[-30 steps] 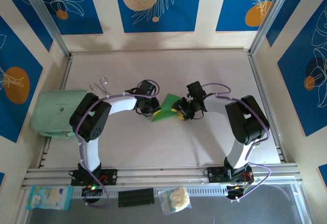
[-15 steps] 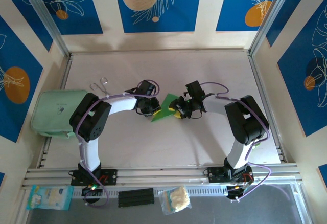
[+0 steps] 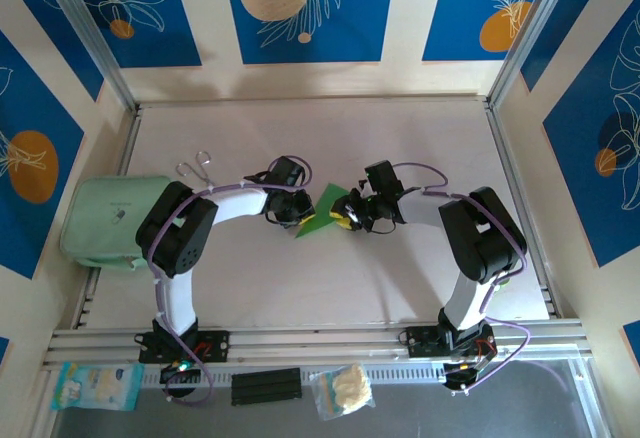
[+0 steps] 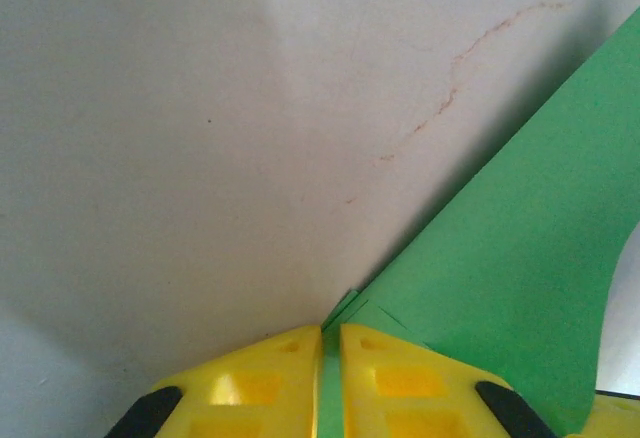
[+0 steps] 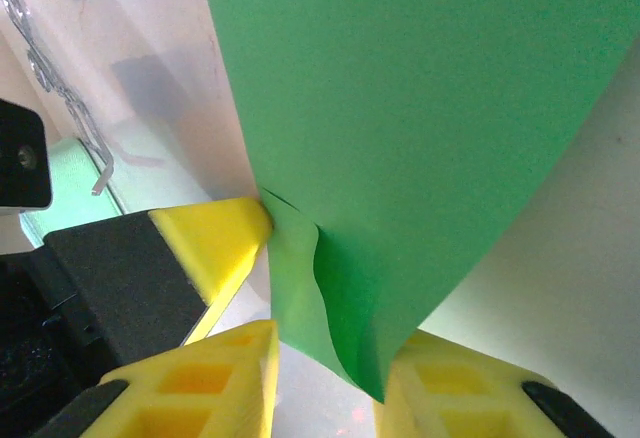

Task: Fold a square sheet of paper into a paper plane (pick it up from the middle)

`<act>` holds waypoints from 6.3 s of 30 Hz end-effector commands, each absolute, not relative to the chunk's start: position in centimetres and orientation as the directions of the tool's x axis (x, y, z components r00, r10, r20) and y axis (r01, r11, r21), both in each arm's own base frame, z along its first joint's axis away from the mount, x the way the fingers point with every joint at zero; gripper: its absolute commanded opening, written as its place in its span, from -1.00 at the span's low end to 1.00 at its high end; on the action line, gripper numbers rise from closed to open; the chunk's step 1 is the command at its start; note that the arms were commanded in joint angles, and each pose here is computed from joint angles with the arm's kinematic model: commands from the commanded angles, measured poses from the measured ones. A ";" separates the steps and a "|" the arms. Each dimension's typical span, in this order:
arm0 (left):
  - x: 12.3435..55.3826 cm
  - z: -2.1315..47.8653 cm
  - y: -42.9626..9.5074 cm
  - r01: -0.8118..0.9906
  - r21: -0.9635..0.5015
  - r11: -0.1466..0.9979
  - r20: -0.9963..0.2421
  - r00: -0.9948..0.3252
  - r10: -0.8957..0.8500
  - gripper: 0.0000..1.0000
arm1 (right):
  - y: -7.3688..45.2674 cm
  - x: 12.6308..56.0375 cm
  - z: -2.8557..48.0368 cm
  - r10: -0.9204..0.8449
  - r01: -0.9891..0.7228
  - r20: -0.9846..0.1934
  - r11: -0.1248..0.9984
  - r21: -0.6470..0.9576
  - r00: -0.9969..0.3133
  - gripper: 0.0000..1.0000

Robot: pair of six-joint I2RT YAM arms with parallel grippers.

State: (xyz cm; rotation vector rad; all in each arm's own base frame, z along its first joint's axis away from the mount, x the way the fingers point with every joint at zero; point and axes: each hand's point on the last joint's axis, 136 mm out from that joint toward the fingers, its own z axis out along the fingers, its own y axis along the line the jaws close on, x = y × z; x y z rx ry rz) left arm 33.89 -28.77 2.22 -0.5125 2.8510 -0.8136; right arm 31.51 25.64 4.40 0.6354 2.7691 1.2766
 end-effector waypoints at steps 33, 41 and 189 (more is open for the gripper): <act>33.2 11.0 -30.7 0.516 -0.215 0.829 -0.625 -0.725 0.289 0.19 | 21.9 33.0 8.9 0.456 0.401 0.121 0.590 0.701 -0.882 -1.00; 31.6 9.4 -34.3 0.744 0.101 0.661 -0.707 -0.413 0.573 0.22 | 21.8 33.0 9.2 0.471 0.452 0.180 0.565 0.691 -0.864 -1.00; 29.9 4.8 -38.6 0.366 -0.710 0.602 -0.305 -0.930 0.206 -1.00 | 16.0 32.8 8.5 0.379 0.208 -0.094 0.681 0.702 -0.921 0.36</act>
